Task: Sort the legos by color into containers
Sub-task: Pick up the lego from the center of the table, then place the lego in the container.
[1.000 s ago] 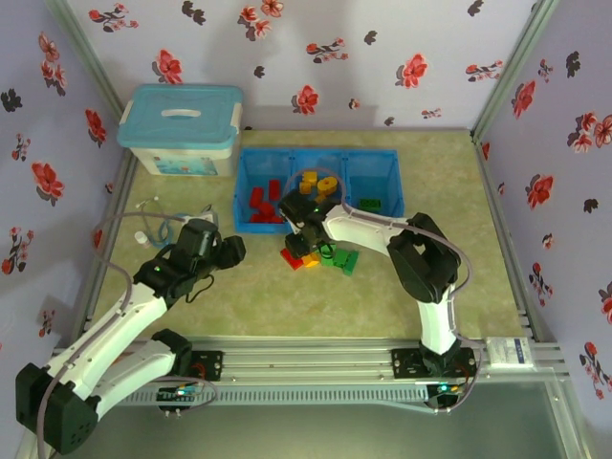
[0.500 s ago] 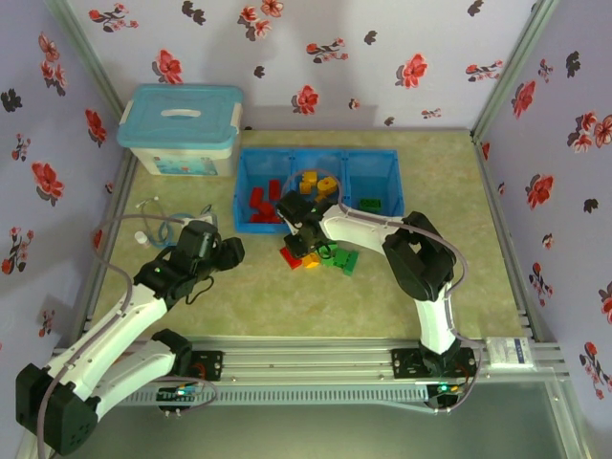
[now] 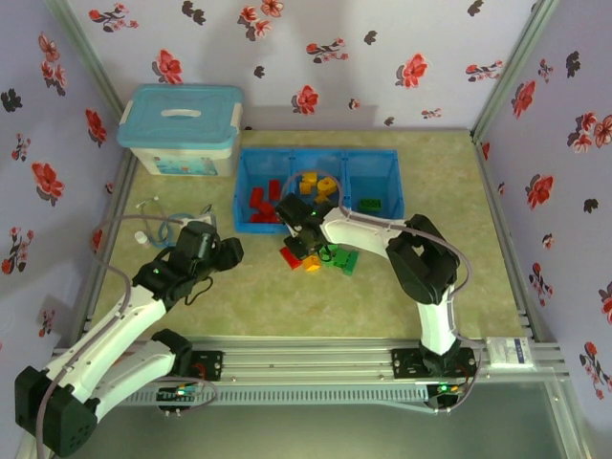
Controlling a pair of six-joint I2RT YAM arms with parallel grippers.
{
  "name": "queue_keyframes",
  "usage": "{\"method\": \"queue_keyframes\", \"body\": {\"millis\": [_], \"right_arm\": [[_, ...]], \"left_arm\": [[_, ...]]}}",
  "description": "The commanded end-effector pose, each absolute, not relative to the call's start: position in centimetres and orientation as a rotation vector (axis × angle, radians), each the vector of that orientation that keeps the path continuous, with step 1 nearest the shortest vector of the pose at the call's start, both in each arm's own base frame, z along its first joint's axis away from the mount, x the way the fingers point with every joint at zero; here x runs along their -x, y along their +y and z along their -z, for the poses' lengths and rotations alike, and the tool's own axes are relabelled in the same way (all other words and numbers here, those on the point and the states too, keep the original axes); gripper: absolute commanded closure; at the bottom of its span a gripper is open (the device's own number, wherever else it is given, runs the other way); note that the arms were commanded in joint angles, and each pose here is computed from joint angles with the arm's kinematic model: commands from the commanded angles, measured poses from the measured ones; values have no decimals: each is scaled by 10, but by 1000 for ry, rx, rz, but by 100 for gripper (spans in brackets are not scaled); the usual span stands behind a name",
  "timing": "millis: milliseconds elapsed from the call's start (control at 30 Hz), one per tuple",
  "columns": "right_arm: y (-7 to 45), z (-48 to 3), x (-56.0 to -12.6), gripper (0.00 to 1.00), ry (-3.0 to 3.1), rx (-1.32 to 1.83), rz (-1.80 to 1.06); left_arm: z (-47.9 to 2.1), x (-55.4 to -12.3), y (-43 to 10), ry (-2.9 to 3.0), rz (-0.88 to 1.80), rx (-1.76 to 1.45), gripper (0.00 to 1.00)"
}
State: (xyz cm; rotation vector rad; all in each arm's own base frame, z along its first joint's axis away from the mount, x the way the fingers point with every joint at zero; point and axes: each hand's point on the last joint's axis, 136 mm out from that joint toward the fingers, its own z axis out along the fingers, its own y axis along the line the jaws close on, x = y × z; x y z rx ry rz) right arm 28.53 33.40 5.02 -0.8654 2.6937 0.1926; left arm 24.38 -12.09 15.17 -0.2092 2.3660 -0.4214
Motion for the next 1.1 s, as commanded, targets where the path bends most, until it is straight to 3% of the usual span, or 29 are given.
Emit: {"method": "queue_keyframes", "body": {"millis": [0,400,667,1067], "right_arm": [[332,-89,-279,77,2638,812,-229],[303,-155,-305,76,2531,612,-221],[277,-154,-338,76,2562,437,-200],[298,-144,-409,76,2619,331,-269]], "left_arm": [[-149,-239,-115,2367,393,211,41],[-142,-233,-114,2375,408,216,41],[-141,-228,-115,2371,434,215,41],[-144,-223,-131,2362,488,167,41]]}}
